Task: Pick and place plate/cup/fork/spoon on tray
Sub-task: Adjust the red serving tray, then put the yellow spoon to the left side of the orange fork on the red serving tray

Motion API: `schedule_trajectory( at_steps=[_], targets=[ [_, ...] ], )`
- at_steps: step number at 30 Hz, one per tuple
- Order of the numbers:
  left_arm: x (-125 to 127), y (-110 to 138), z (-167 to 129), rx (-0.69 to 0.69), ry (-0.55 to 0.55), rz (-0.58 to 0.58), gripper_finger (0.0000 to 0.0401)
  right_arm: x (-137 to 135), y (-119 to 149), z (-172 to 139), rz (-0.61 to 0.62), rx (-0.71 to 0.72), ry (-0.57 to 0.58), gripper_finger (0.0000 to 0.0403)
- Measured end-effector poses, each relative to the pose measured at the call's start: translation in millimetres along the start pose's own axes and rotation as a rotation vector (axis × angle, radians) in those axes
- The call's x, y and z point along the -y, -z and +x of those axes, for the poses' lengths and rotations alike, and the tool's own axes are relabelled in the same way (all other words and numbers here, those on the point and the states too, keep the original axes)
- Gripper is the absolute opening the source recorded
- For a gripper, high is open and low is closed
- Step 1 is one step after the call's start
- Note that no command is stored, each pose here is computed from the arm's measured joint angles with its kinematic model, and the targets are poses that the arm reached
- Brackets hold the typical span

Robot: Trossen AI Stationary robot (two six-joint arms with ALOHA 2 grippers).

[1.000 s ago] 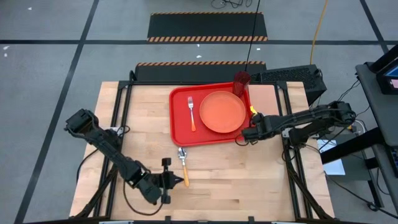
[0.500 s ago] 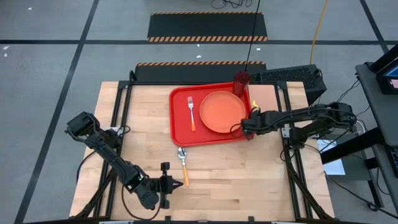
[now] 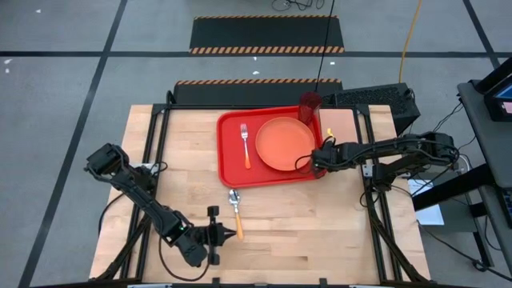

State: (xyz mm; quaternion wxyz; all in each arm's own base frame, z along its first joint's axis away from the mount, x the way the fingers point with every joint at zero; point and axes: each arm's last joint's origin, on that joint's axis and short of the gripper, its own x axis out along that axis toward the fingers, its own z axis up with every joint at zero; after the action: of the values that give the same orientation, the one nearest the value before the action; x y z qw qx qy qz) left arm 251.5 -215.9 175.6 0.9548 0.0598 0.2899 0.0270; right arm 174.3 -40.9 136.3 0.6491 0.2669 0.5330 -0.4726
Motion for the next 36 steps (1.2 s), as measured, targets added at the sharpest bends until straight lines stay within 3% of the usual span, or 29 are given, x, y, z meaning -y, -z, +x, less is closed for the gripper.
schedule_trajectory(
  at_steps=[9,19,29,36],
  targets=[
    [-4.4,0.7,2.8,-0.019,-0.019,0.007,0.0021,-10.0,-6.7,-0.8,0.025,0.053,-0.11,0.0],
    [-3.3,2.0,1.8,-0.029,-0.01,-0.01,0.0021,-9.7,-6.5,-0.8,0.006,0.052,-0.106,0.0],
    [14.3,7.4,-12.9,-0.005,0.045,-0.183,0.0021,-3.1,15.3,-25.7,-0.026,0.068,-0.118,0.0],
    [20.0,-5.8,-15.5,0.127,0.06,-0.286,0.0021,-5.1,29.0,-45.5,-0.106,0.195,-0.196,0.0]
  ],
)
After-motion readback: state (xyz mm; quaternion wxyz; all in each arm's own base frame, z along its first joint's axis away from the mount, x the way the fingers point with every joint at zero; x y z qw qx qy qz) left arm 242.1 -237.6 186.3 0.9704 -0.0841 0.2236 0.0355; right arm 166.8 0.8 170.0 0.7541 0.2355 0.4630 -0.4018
